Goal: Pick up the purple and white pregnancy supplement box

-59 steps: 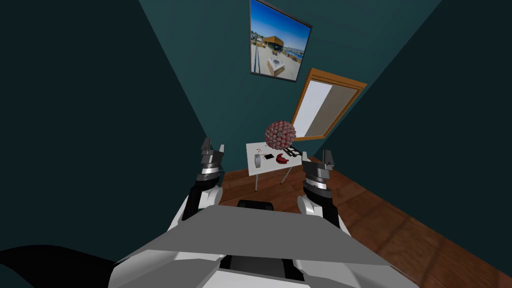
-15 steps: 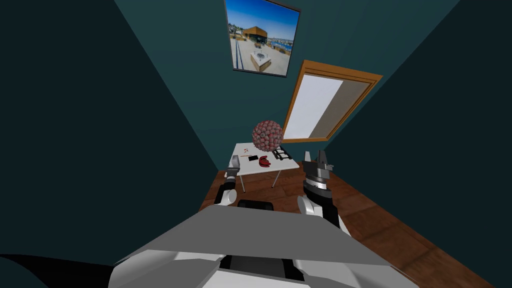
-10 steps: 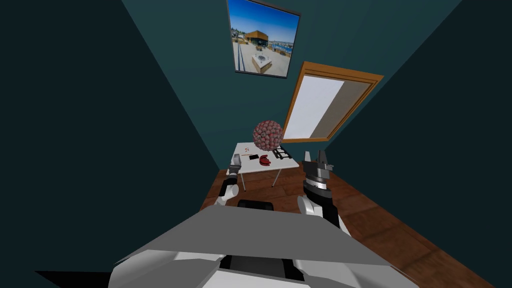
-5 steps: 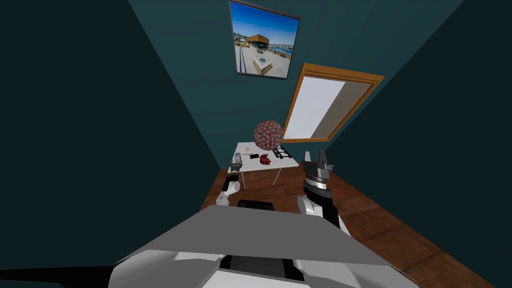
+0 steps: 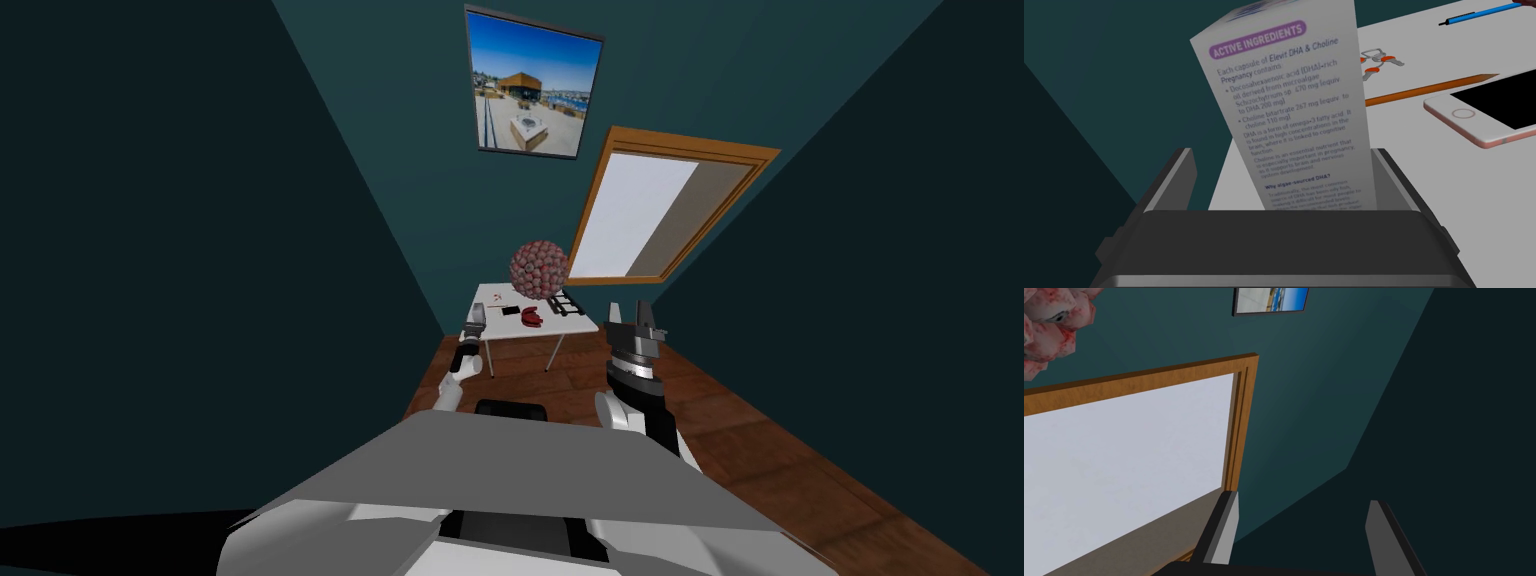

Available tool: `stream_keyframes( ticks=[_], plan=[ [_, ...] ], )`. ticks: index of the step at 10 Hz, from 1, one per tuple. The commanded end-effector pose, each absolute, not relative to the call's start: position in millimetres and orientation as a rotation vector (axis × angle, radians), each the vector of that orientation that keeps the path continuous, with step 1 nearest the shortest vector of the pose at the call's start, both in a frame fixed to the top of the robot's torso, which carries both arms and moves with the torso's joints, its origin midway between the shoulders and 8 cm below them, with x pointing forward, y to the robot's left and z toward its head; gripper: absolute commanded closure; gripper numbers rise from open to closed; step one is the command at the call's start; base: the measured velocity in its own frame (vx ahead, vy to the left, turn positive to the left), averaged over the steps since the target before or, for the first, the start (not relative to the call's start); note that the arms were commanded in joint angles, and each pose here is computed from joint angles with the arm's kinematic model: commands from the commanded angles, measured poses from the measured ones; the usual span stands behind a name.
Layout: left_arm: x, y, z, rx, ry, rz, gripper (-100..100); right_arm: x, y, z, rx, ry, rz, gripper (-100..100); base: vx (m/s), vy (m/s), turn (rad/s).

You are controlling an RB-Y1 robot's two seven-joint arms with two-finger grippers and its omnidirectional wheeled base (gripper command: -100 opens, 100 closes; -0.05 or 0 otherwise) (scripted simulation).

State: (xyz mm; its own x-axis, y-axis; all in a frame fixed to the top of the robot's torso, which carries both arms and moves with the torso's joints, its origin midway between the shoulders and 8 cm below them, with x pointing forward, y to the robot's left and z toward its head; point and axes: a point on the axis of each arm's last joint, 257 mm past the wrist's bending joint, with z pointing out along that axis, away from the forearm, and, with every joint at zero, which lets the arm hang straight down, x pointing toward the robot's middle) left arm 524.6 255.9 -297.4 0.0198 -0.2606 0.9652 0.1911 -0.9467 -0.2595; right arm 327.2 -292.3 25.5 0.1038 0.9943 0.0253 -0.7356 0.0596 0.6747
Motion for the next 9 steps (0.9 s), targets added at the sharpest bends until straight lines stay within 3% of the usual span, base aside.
stream_keyframes(
  ticks=[1, 9],
  plan=[
    [537.0, 252.5, -294.2, -1.981, 0.072, -2.008, -100, 327.2, -292.3, 25.5, 0.619, 0.522, 1.403, 0, -0.068, -0.001, 0.045],
    [582.0, 238.8, -291.5, -1.997, 0.092, -2.023, -100, 327.2, -292.3, 25.5, 0.619, 0.522, 1.403, 0, -0.042, -0.002, 0.035]
  ],
)
